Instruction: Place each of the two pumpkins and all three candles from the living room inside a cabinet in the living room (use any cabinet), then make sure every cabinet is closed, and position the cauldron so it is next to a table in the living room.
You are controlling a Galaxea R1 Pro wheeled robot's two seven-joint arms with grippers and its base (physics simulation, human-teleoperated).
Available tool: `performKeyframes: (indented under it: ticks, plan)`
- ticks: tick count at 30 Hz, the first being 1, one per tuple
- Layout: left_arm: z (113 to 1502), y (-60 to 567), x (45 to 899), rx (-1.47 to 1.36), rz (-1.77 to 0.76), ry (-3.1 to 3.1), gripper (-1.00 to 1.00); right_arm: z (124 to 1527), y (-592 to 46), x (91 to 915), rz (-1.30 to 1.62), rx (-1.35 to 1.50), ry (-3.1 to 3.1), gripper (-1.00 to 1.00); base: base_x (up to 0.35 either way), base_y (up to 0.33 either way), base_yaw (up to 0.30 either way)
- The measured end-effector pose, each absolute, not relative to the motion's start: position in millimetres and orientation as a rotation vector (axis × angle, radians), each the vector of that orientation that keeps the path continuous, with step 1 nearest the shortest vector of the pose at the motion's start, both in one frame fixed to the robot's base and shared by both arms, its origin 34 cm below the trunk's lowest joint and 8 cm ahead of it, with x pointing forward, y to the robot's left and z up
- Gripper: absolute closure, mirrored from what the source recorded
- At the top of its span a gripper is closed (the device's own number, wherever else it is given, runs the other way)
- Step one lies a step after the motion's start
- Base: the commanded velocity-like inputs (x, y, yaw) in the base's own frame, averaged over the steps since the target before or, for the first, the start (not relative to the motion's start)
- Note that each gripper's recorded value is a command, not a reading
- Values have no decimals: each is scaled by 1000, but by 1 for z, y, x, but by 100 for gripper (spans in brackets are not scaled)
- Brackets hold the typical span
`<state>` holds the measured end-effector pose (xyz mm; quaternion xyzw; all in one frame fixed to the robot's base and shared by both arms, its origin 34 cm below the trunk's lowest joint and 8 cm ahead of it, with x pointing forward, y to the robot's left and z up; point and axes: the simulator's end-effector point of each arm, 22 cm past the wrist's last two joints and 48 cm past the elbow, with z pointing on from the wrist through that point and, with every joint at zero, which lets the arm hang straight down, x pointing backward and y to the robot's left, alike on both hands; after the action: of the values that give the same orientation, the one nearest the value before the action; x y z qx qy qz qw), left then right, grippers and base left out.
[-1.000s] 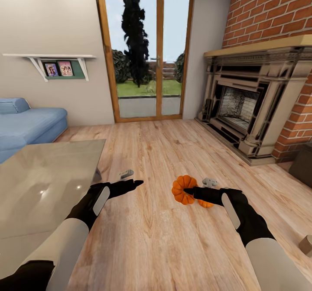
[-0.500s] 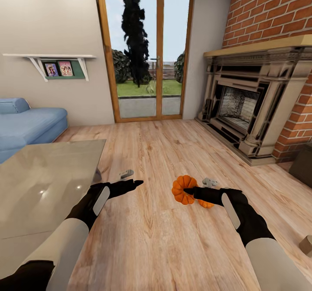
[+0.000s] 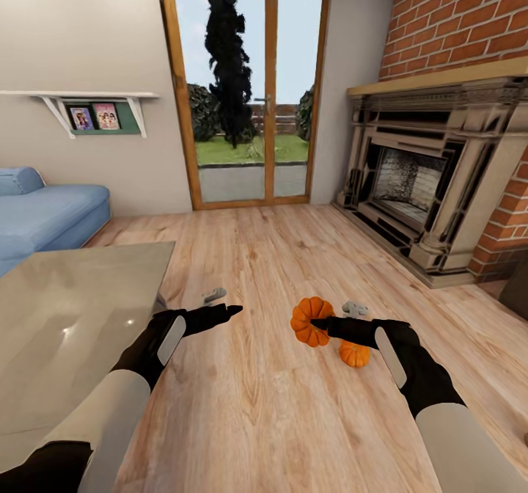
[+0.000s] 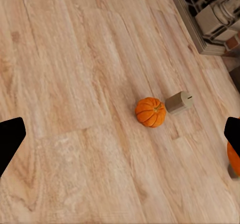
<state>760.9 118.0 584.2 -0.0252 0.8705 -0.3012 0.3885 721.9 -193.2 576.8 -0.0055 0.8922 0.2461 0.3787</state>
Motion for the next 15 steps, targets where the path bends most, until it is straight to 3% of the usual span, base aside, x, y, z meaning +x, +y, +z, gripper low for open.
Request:
performKeyframes:
  ticks: [15]
  plan:
    - [584,118,761,-64,-766,2214,-100,577,-193,722,630,-14,2279,100,43,0,0]
